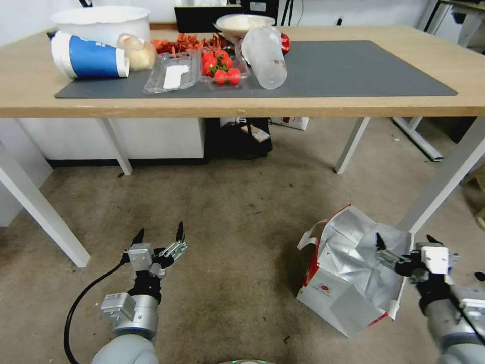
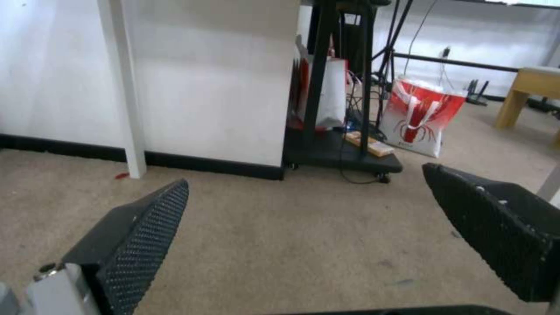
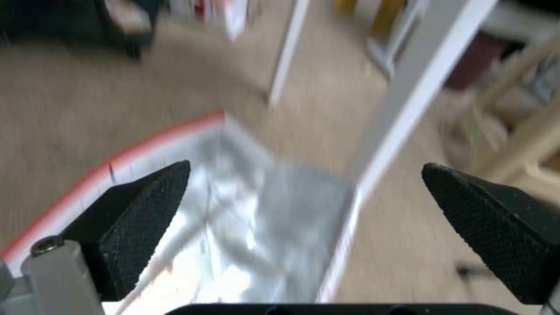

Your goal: Pick up the food delivery bag from the floor and place it on the table.

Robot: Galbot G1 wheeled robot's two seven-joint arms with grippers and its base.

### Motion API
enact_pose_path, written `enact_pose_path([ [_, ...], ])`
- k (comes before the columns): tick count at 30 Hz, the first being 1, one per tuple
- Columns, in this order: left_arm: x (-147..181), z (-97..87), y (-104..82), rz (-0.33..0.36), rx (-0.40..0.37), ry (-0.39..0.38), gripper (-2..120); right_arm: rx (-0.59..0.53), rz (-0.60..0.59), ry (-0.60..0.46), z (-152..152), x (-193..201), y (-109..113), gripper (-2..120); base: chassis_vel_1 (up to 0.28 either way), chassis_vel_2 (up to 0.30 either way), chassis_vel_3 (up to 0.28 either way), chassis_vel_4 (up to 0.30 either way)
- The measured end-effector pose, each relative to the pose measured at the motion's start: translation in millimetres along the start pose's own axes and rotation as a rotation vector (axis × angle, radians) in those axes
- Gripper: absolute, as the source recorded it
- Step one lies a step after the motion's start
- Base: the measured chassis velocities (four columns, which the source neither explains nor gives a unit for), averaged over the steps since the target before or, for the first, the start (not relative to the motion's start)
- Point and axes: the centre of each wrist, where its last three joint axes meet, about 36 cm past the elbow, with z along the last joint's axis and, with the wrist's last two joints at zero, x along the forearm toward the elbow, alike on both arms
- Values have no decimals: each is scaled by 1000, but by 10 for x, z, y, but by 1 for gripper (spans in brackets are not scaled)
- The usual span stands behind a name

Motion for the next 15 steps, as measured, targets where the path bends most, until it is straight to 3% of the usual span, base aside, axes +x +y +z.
enact_pose_path([
  [2, 6, -17, -4, 6, 3, -5, 100, -12, -7, 102, -101, 43, -32, 100, 0, 0, 0, 0],
  [15, 7, 39, 19, 4, 4, 0, 100, 50, 93, 222, 199, -114, -32, 100, 0, 0, 0, 0],
])
